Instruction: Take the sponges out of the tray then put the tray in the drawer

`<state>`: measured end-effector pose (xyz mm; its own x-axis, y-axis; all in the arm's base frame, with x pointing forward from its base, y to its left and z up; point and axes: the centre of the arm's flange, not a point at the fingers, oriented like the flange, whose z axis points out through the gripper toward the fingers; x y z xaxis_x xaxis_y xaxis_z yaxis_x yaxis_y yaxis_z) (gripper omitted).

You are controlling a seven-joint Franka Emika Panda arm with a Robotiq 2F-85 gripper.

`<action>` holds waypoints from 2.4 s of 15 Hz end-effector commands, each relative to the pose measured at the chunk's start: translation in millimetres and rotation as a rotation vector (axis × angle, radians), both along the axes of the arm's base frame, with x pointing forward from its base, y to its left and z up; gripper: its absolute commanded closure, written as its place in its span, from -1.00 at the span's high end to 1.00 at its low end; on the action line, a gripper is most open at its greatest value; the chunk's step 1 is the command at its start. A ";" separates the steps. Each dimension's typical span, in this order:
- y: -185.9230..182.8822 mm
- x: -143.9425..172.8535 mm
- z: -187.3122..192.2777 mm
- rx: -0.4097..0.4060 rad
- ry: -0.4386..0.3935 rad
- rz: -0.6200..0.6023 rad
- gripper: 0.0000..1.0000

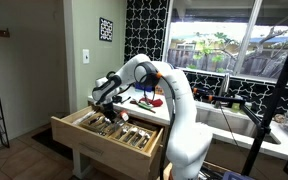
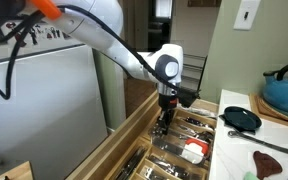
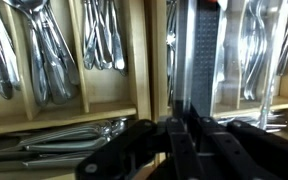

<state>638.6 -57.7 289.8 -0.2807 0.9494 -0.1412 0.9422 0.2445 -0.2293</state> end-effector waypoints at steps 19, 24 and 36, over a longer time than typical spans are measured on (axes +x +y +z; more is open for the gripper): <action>-26.1 -51.7 -36.0 0.073 -0.040 0.052 -0.97; -26.6 -52.4 -40.8 0.095 -0.064 0.020 -0.97; -26.6 -53.1 -57.1 0.111 -0.094 0.025 -0.97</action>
